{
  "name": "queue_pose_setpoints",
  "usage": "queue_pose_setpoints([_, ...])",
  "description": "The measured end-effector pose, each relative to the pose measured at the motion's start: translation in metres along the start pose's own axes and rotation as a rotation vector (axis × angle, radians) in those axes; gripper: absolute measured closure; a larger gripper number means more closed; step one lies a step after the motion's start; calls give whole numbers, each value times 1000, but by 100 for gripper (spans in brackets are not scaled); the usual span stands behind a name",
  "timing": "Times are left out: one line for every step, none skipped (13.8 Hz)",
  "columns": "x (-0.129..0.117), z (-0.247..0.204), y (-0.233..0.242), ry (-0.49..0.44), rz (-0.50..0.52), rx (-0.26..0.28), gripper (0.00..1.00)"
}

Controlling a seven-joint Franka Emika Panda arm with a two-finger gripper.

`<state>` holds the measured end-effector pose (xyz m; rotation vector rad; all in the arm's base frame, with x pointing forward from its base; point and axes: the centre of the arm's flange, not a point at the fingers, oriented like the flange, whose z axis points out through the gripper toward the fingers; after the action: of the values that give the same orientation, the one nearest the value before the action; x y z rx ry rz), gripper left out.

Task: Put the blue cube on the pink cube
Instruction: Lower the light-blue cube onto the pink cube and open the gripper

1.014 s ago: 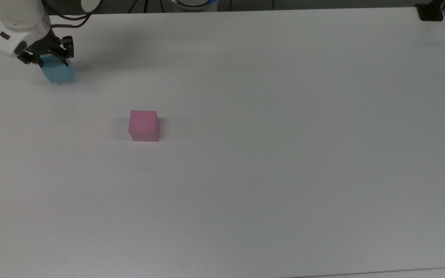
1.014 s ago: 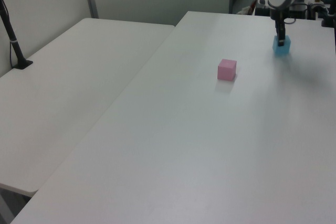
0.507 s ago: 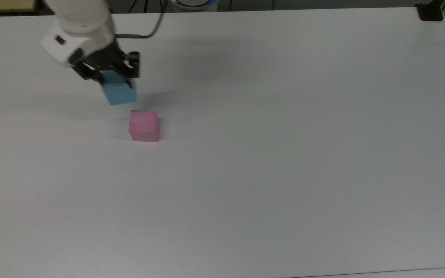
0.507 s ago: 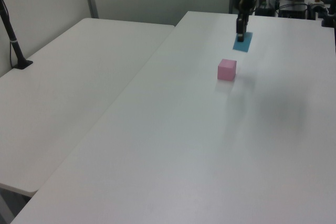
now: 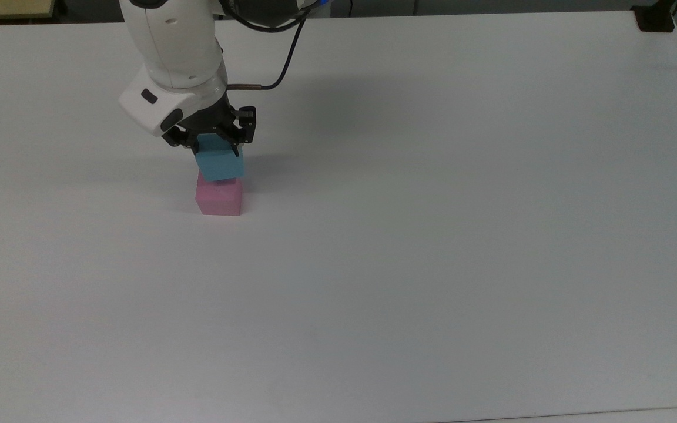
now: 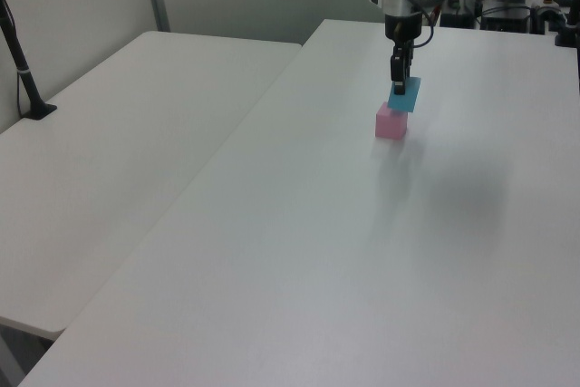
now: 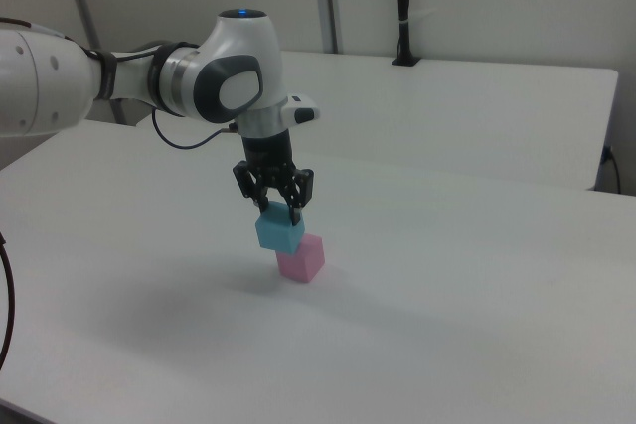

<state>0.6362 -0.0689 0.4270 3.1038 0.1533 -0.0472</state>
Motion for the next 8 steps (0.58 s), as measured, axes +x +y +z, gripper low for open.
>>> queue_pose_setpoints([0, 2, 1, -1, 1, -1, 42])
queue_pose_setpoints([1, 3, 1, -2, 2, -1, 42])
queue_pose_setpoints([1, 3, 1, -3, 2, -1, 42])
queue_pose_setpoints([1, 4, 1, -5, 2, -1, 42])
queue_pose_setpoints([1, 6, 1, -5, 5, -2, 42])
queue_pose_setpoints([3, 7, 2, -2, 15, -4, 42])
queue_pose_setpoints([4, 9, 2, 5, 28, -7, 42])
queue_pose_setpoints([6, 13, 2, 8, 40, -10, 42])
